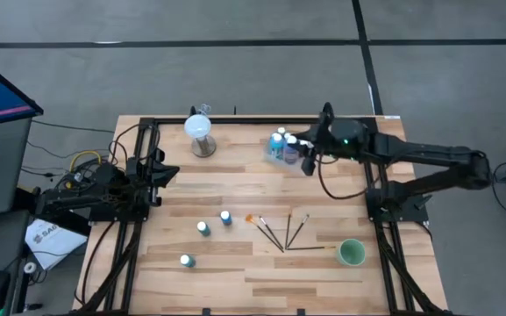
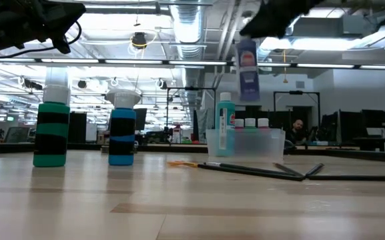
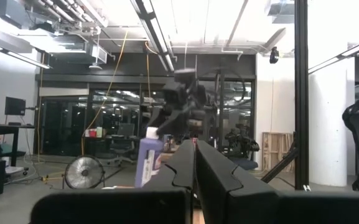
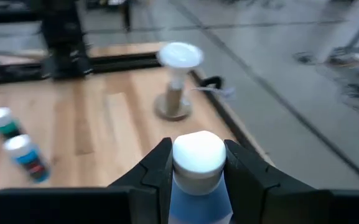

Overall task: Pick & Place Paint Supplies
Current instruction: Put the large blue paint bottle into the transparent bin

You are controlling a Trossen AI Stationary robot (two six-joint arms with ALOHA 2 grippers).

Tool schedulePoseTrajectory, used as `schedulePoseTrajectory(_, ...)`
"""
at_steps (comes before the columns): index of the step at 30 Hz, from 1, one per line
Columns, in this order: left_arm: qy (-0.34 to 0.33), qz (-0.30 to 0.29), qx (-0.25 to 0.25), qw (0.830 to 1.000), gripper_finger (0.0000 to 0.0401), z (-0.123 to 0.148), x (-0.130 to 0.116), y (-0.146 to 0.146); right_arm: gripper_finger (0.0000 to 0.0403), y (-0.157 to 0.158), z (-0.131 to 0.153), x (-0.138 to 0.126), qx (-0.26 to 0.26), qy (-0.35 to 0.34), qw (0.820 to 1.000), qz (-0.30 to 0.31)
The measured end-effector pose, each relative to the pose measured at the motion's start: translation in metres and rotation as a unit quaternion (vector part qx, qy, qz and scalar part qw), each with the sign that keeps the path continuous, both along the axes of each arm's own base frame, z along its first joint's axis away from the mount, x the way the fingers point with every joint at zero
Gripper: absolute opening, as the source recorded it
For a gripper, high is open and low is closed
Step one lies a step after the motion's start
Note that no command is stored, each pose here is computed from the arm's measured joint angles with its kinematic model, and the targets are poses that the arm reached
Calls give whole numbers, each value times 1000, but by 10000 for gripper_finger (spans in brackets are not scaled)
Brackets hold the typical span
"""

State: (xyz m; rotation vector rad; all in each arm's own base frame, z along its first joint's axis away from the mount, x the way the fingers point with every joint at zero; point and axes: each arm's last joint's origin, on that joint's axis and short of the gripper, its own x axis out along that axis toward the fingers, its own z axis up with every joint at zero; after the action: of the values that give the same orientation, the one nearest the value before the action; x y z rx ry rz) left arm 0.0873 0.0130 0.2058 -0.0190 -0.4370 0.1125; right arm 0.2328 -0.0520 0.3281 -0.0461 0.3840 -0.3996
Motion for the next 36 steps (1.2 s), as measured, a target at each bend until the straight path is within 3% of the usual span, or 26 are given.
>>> schedulePoseTrajectory(3,0,0,0,1000,2,0,0,0,105,-4,-19,-10,-14,-9,999,-39)
schedulePoseTrajectory(12,0,0,0,1000,2,0,0,0,105,-24,-68,-11,-15,-29,996,-84)
schedulePoseTrajectory(36,0,0,0,1000,2,0,0,0,105,-35,-108,21,10,-8,997,-82)
